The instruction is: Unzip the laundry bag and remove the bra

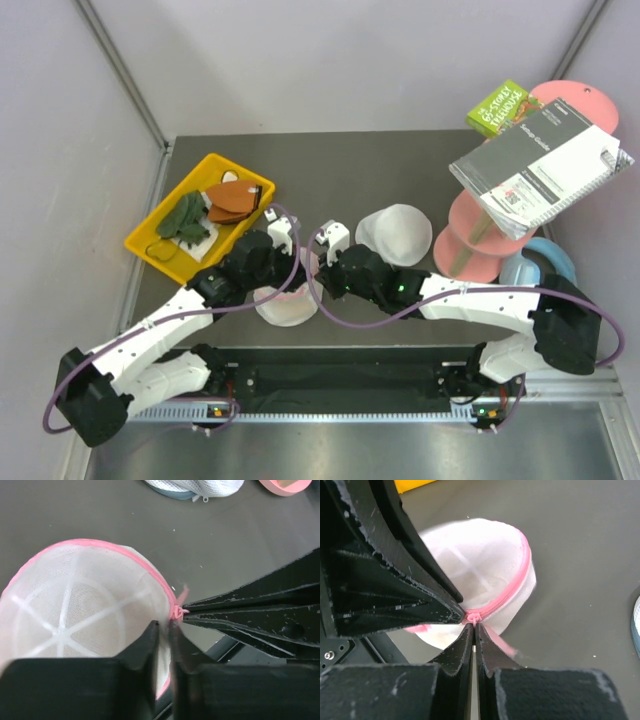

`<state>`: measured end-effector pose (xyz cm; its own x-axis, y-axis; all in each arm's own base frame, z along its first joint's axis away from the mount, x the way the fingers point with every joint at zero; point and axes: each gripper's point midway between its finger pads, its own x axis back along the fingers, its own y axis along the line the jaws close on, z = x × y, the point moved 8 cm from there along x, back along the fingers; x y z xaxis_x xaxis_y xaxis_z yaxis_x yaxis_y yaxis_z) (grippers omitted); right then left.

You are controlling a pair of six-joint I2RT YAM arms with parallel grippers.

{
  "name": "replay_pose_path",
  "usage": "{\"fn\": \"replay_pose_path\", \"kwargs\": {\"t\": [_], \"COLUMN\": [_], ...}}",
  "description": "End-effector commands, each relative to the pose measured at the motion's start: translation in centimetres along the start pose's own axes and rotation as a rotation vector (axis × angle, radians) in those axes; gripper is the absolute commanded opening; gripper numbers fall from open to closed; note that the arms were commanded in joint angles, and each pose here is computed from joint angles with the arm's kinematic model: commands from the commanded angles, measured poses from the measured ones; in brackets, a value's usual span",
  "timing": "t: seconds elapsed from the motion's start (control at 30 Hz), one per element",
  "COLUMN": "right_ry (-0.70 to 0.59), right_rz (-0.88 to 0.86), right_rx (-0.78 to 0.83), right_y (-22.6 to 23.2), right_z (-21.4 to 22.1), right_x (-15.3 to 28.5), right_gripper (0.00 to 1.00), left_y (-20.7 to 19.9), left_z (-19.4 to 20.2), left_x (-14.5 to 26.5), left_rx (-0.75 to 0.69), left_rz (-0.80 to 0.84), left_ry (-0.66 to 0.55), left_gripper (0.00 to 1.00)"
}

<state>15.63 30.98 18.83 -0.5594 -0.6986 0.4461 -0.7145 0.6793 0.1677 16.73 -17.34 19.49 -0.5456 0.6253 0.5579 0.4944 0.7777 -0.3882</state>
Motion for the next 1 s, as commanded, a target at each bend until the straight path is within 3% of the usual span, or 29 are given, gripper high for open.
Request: {"fn": "replay_pose_path", "kwargs": {"t": [0.0,0.1,0.77,0.97], "right_ry": [-0.089,-0.089,-0.048,-0.058], "right_rz": [-0.025,-0.011,0.100,0.128], "right_rx": [-0.025,-0.028,-0.060,-0.053], "right_y": [0.9,0.6,-5.3,-6.2], "right_z": [-2.5,-2.4,-0.5,-1.2], "right_x": [1.1,1.2,0.2,0.7], "right_gripper": [0.00,0.00,0.00,0.00], "left_y": [-0.6,-0.7,-1.6,-1.1], "left_z": [-1.3,-1.1,-0.9,-0.9], "left_x": [0.4,0.3,1.1,0.9], "left_rx": [-0.032,-0.036,-0.101,-0.099], "left_rz": [0.023,0.031,0.151,0.107], "left_ry": [-0.039,-0.030,-0.025,-0.024], "left_gripper": [0.07,0.00,0.00,0.00]}}
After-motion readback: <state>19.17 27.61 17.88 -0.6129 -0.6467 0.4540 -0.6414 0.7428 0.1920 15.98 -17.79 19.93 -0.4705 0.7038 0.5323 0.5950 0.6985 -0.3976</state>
